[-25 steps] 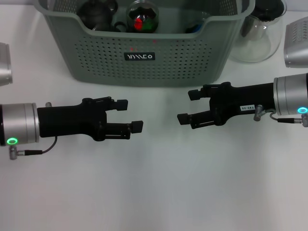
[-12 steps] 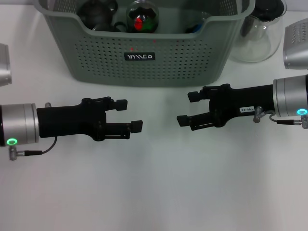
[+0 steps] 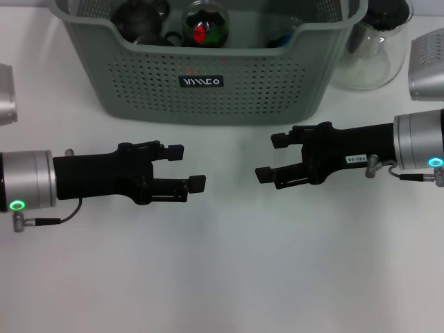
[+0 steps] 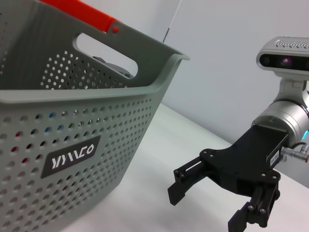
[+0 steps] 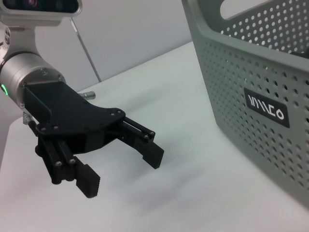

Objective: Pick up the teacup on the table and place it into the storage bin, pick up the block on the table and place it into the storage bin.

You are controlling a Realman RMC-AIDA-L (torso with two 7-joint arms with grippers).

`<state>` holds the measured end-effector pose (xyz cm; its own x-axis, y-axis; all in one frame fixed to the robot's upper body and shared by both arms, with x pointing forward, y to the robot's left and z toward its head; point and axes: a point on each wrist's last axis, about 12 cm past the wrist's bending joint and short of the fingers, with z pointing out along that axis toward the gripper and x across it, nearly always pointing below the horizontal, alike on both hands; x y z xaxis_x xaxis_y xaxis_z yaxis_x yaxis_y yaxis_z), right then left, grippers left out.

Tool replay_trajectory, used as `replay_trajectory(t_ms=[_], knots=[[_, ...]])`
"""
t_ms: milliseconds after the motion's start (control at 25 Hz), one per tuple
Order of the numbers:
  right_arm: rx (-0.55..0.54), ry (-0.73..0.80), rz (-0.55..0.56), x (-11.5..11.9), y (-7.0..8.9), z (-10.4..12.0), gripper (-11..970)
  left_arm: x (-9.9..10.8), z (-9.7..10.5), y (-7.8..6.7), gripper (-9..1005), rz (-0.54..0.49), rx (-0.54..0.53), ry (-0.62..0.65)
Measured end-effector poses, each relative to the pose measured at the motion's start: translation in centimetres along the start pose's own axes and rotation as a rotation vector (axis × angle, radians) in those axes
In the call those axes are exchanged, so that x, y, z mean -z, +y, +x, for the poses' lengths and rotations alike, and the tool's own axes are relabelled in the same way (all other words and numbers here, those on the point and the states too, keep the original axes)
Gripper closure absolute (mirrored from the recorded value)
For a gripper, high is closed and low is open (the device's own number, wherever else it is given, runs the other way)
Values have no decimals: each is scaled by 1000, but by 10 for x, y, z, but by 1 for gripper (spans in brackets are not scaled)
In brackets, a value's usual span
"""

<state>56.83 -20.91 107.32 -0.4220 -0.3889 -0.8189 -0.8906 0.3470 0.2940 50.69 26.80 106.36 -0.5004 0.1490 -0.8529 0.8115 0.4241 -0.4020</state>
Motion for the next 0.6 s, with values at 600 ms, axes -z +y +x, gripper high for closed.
replay_trajectory(t_ms=[600], knots=[[-3,-4,8,0,-1,0,38,-1,-1,0,113,3,-3,0]])
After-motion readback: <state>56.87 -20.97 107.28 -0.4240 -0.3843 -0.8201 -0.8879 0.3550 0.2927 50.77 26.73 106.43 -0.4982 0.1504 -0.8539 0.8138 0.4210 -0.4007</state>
